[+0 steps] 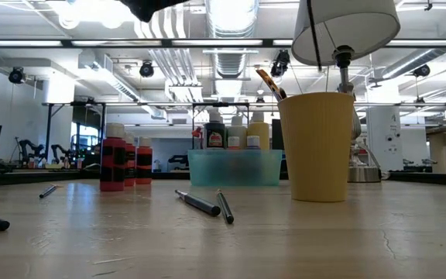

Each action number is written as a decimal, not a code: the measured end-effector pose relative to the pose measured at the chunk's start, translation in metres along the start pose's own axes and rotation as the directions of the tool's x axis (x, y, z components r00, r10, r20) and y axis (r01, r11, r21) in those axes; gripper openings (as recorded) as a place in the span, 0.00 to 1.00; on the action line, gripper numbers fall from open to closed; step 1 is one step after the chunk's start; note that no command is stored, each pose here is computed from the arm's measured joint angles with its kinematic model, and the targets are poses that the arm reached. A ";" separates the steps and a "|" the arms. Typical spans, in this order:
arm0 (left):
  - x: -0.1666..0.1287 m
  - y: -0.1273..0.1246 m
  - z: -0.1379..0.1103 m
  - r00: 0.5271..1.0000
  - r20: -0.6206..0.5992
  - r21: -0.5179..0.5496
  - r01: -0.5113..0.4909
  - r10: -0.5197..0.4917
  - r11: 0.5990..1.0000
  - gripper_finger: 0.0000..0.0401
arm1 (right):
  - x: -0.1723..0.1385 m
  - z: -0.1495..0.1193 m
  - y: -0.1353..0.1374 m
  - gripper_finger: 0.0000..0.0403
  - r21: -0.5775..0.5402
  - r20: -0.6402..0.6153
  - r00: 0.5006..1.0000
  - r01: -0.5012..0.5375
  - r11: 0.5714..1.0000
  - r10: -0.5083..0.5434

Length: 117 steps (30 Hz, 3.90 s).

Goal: Pick & Place Paint Supplies
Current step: Put the orange paintbrush into the yellow cup, then put the silver paintbrush into the yellow cup

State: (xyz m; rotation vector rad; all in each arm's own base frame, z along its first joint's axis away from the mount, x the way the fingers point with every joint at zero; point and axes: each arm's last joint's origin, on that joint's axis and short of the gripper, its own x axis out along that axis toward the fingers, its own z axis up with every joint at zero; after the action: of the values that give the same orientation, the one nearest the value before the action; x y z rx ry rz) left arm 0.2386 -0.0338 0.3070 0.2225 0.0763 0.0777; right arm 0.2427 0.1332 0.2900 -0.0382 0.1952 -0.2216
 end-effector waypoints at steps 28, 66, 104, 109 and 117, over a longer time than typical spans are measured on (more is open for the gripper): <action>-0.005 -0.009 -0.047 1.000 -0.031 -0.063 0.003 -0.005 0.998 0.31 | 0.020 -0.068 -0.020 0.03 0.151 -0.014 1.000 0.012 0.988 -0.010; -0.005 -0.009 -0.047 0.999 -0.033 -0.077 0.004 -0.007 0.997 0.31 | 0.038 -0.112 -0.010 0.12 0.214 -0.151 0.988 0.066 0.975 -0.034; 0.001 -0.019 -0.061 0.925 -0.290 -0.105 0.224 -0.246 0.969 0.31 | -0.022 -0.052 -0.044 0.65 0.220 -0.076 0.997 -0.004 0.976 0.022; 0.020 -0.027 -0.073 0.859 -0.442 -0.057 0.263 -0.261 0.963 0.31 | -0.021 -0.054 -0.043 0.62 0.213 -0.081 0.996 -0.003 0.977 0.020; 0.045 -0.044 -0.113 0.747 -0.607 -0.007 0.335 -0.270 0.942 0.31 | -0.021 -0.058 -0.044 0.57 0.192 -0.104 0.994 0.004 0.981 0.016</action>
State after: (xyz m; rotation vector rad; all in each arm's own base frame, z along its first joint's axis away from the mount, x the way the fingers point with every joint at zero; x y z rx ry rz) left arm 0.2766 -0.0480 0.1838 0.2801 0.7606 -0.1881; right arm 0.2024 0.0943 0.2400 0.1666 0.2776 -0.2356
